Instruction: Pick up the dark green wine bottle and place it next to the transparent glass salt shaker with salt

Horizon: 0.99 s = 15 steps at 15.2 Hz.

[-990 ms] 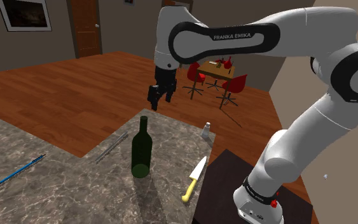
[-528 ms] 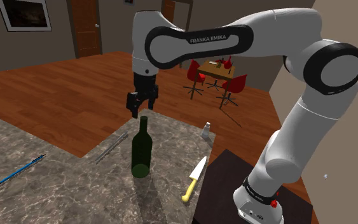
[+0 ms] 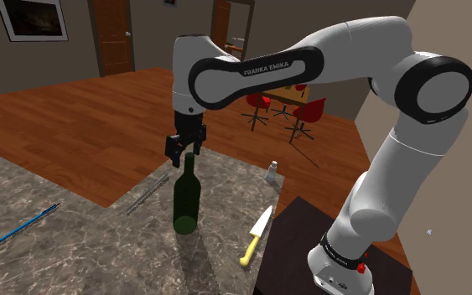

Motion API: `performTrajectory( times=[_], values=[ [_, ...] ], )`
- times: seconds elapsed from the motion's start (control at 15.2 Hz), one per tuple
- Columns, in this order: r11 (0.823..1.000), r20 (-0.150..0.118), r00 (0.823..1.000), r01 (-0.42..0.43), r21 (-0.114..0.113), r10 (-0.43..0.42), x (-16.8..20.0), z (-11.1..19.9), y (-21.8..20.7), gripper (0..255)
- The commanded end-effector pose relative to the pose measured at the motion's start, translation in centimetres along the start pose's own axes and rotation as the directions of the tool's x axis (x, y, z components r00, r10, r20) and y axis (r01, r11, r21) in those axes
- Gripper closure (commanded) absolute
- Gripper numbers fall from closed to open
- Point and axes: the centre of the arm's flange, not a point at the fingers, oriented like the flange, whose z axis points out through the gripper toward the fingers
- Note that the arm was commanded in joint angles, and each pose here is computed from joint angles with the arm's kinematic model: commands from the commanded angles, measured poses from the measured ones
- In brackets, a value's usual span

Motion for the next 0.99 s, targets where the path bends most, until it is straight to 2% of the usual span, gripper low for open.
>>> performTrajectory(
  times=[0.0,0.33,0.4,0.92],
  values=[
    [1.0,-0.001,1.0,0.0,0.0,0.0,0.0,0.13,-0.04,0],
    [1.0,-0.001,1.0,0.0,0.0,0.0,0.0,0.13,-0.04,0],
    [1.0,-0.001,1.0,0.0,0.0,0.0,0.0,0.13,-0.04,255],
    [1.0,-0.001,1.0,0.0,0.0,0.0,0.0,0.13,-0.04,255]
  ],
)
